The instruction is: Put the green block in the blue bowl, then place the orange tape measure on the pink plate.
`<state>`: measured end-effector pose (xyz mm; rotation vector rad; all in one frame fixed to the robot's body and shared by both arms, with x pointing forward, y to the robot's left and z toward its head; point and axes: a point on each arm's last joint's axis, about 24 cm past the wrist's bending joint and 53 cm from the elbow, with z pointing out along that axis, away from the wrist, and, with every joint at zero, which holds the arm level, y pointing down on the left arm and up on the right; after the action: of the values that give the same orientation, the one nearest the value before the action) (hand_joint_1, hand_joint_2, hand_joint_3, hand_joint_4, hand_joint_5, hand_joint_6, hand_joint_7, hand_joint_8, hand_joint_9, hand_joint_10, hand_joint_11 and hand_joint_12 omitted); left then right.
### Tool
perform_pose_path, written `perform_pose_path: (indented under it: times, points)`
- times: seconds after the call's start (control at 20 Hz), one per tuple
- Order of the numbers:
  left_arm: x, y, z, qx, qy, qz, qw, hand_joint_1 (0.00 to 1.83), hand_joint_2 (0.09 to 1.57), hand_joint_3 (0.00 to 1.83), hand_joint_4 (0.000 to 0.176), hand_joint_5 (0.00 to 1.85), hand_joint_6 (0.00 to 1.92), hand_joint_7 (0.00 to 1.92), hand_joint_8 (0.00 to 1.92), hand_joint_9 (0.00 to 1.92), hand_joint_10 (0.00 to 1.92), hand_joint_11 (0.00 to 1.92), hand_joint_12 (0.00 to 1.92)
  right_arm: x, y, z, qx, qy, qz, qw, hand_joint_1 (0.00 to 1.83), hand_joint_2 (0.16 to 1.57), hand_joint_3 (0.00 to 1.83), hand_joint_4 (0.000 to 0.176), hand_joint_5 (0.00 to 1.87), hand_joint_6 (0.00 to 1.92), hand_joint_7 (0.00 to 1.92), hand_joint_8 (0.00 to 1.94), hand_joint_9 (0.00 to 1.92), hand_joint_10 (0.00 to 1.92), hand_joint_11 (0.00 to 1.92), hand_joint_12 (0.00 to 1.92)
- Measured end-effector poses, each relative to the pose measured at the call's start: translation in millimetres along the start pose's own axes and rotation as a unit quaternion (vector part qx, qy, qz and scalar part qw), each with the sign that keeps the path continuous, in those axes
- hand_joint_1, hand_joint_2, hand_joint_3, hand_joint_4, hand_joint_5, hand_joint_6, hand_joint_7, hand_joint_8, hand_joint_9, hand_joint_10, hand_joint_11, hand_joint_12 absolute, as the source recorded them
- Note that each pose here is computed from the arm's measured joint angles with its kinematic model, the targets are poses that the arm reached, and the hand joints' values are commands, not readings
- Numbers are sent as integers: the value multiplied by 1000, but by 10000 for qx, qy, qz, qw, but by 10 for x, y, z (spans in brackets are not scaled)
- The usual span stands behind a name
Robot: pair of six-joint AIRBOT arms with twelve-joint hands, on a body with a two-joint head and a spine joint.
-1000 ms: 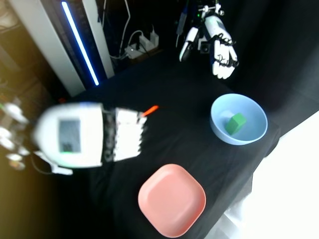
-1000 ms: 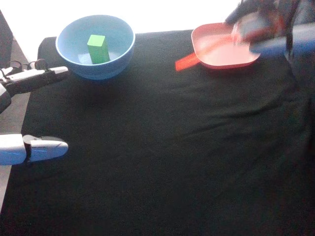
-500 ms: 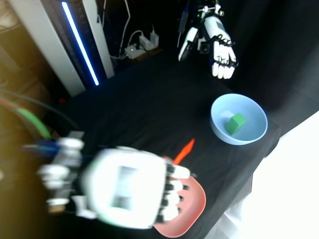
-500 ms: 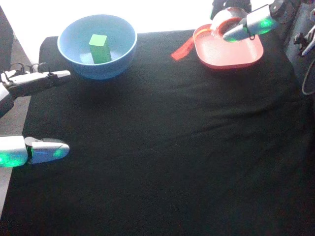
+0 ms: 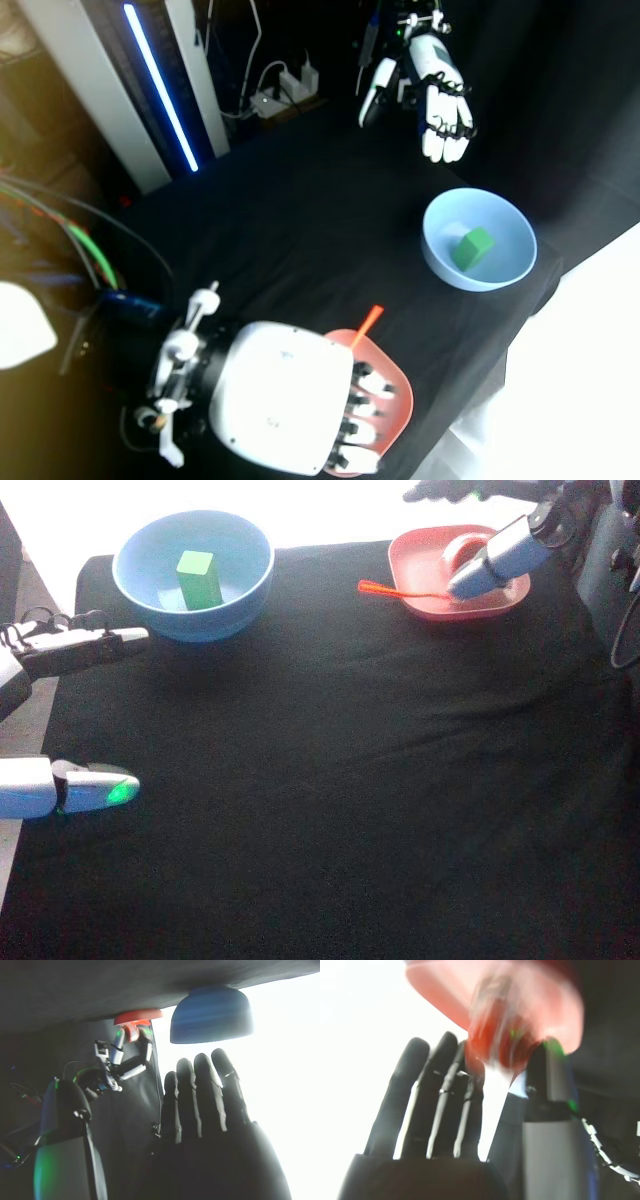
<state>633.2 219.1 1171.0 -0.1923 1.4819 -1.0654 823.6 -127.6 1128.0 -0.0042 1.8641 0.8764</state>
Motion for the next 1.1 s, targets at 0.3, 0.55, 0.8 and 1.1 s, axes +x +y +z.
perform_pose_path:
  times: [0.3,0.55,0.8,1.1]
  points:
    - [-69,-35,-11,65,-35,48,10000,842,921,7,0,367,0,386,0,346,6,0,930,-101,299,-121,-550,-187,831,9948,730,808,10,176,0,0,0,0,0,0,0,26]
    - [-442,-86,-58,128,-442,218,9987,770,947,8,54,328,5,317,3,234,2,0,530,-788,589,-833,-1660,-934,1928,9626,673,818,6,173,0,0,0,0,0,0,0,0]
    - [-697,-381,-136,672,-1010,173,9925,443,1016,15,52,232,0,314,0,316,11,0,950,-588,784,-1322,-2445,-1127,2422,9321,768,768,0,176,0,0,0,0,0,0,1,0]
    - [-551,-554,-233,1079,-1394,-317,9838,153,1134,21,94,198,5,242,4,209,2,0,487,-362,385,-2106,-2801,-2185,3604,8625,767,768,0,176,19,7,57,18,0,0,0,0]
